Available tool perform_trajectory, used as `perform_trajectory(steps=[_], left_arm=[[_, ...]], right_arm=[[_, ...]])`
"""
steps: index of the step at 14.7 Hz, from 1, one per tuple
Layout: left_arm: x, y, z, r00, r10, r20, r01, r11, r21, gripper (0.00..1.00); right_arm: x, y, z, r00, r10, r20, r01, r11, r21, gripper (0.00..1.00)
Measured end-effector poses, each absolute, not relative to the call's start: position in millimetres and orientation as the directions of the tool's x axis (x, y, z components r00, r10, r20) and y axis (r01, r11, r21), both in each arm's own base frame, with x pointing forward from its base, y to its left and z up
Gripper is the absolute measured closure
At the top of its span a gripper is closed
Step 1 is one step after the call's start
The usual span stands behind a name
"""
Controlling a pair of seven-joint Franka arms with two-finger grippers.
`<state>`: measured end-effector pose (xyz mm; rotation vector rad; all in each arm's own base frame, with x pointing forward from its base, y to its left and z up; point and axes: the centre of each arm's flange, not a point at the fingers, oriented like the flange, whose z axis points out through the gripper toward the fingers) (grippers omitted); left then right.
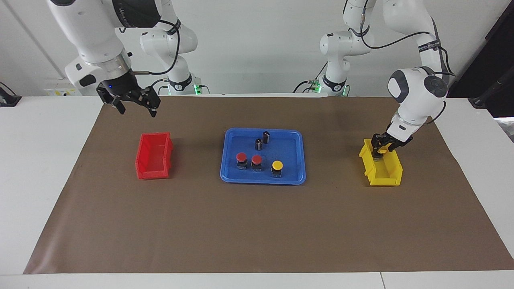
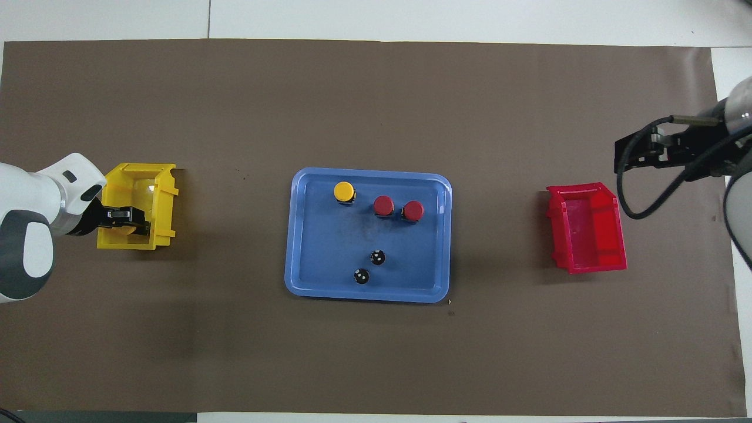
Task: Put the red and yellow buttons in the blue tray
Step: 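Grasp the last yellow button with the left gripper while the right gripper withdraws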
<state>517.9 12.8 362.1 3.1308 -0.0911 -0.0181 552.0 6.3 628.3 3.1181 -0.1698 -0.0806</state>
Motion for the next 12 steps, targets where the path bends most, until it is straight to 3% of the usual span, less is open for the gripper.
perform_trajectory(steps=[2,3,6,10,12], left_arm=[[516.8,12.8,360.5,0.998,-0.058,-0.014,-0.058,-0.998,0.01,0.54],[516.9,12.8,360.6,0.998,-0.059,-0.014,-0.059,-0.998,0.01,0.59],[525.5,11.6,379.1,0.998,-0.062,-0.011,-0.062,-0.998,0.01,0.59],[553.2,-3.2,482.2,0.996,-0.092,-0.011,-0.092,-0.996,0.012,0.59],[560.4,-42.5,504.3,0.994,-0.109,0.023,-0.11,-0.994,0.01,0.59]], right_arm=[[547.7,-34.0,628.7,0.995,-0.08,-0.064,-0.079,-0.997,0.016,0.0],[546.2,-49.5,627.4,0.995,-0.073,-0.069,-0.072,-0.997,0.014,0.0],[542.8,-66.3,624.7,0.994,-0.078,-0.08,-0.078,-0.997,0.012,0.0],[541.2,-68.4,622.7,0.993,-0.082,-0.086,-0.081,-0.997,0.011,0.0],[539.8,-66.4,621.8,0.992,-0.079,-0.099,-0.078,-0.997,0.011,0.0]])
